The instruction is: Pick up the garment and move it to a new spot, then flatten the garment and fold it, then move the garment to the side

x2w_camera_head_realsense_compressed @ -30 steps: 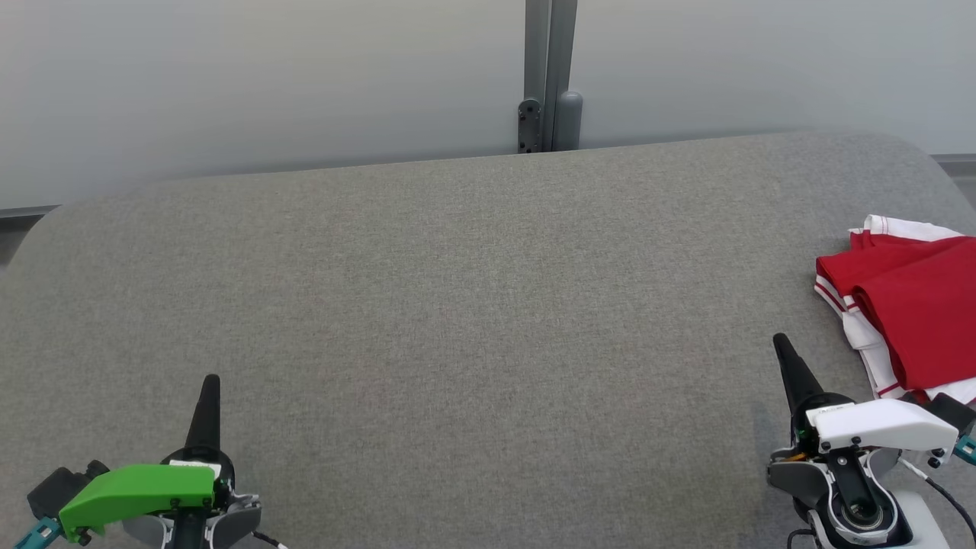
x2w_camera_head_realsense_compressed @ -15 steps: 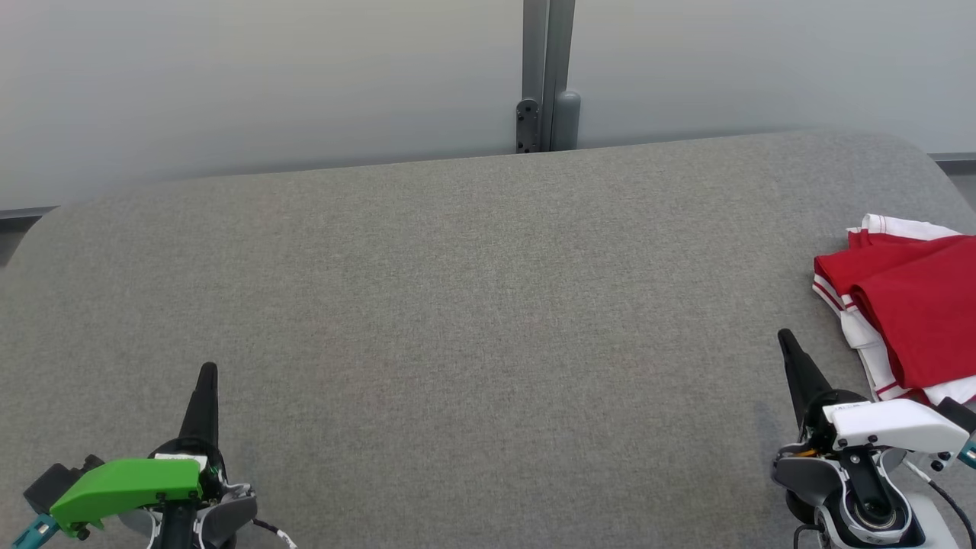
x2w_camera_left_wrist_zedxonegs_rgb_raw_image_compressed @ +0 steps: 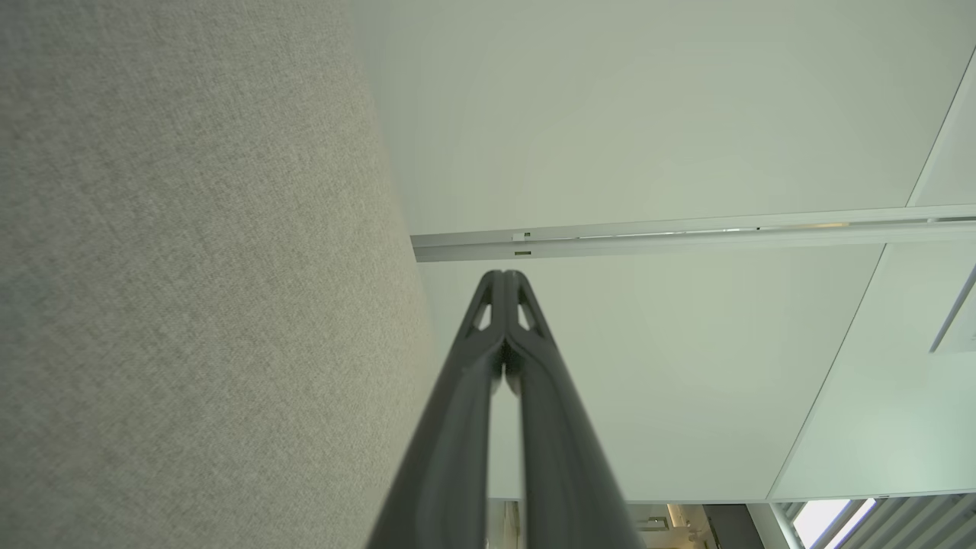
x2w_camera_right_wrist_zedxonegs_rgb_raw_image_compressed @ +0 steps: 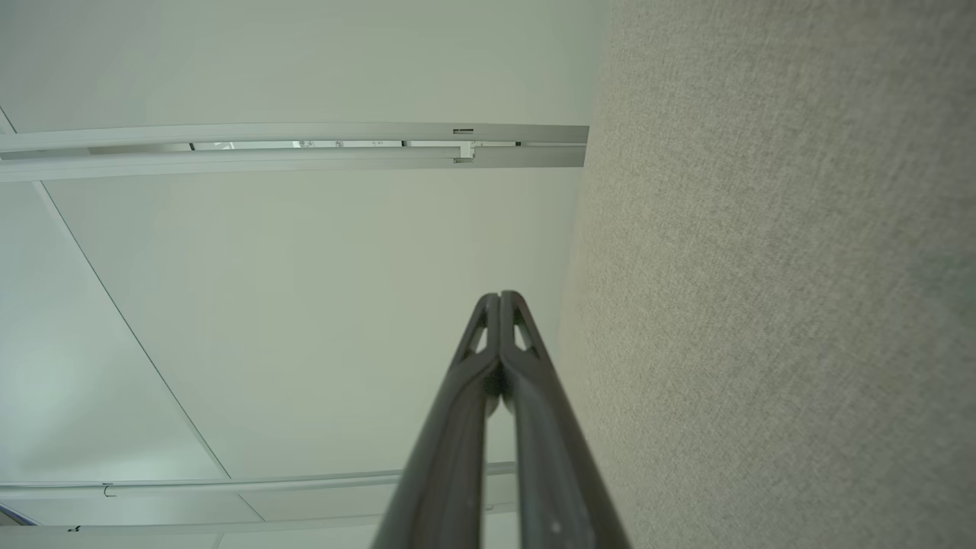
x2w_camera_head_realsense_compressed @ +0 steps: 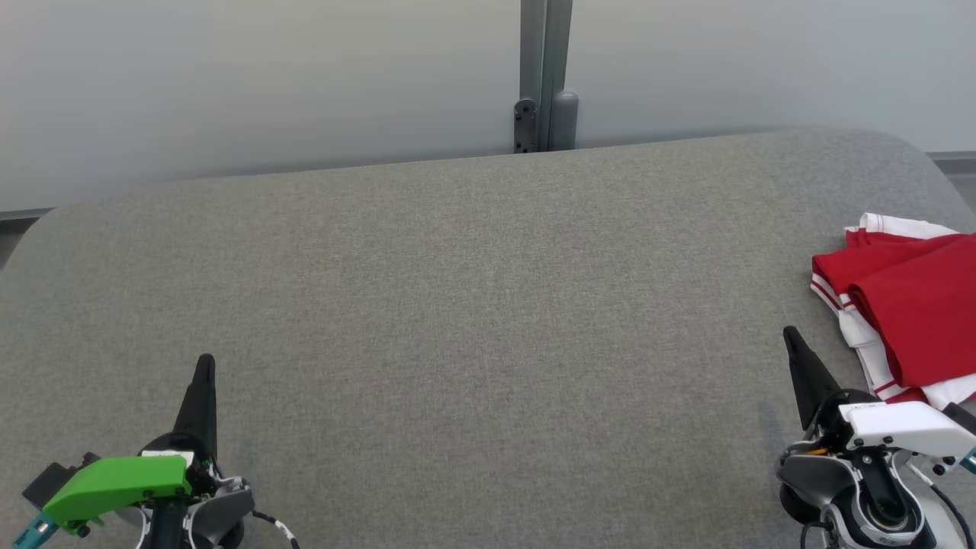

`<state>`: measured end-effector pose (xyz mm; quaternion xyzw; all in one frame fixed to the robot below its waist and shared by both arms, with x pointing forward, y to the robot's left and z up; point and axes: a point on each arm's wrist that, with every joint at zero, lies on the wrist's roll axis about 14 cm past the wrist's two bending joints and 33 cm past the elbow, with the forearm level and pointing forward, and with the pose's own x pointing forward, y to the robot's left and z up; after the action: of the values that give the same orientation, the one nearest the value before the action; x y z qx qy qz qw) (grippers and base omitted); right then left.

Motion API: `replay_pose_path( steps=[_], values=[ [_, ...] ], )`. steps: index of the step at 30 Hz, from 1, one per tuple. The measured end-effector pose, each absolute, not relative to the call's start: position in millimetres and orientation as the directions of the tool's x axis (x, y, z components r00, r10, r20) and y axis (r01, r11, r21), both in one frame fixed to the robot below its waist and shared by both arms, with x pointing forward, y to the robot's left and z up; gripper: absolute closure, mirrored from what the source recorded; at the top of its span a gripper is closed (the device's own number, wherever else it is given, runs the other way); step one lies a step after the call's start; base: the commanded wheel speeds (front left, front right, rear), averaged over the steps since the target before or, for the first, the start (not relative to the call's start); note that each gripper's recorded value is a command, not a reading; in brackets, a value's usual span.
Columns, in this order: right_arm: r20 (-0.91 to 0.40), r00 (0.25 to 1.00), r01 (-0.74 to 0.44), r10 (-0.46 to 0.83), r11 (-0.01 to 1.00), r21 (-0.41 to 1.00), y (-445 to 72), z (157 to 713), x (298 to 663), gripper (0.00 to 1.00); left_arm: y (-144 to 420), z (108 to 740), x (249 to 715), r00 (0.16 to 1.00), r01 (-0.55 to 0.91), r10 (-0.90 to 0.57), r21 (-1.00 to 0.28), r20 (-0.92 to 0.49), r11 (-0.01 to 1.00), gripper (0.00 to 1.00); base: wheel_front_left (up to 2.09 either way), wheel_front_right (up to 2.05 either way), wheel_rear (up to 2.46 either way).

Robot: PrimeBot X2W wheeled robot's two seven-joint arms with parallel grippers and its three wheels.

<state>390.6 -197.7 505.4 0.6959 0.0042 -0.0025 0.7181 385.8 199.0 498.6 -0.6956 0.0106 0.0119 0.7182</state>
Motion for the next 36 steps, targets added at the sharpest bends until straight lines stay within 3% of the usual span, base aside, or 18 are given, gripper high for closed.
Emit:
replay_pose_path(
  steps=[6,36],
  values=[
    [-0.001,1.0,0.001,0.001,-0.003,1.0,-199.2,507.4,389.8,1.0,198.8,502.5,386.7,1.0,-0.015,-0.001,-1.0,-0.015,-0.007,1.0,0.0,0.0,0.0],
    [-0.001,1.0,0.001,0.001,-0.003,1.0,-199.2,507.2,389.7,1.0,198.8,503.6,387.4,1.0,-0.012,-0.001,-1.0,-0.012,-0.008,1.0,0.0,0.0,0.0]
  ],
)
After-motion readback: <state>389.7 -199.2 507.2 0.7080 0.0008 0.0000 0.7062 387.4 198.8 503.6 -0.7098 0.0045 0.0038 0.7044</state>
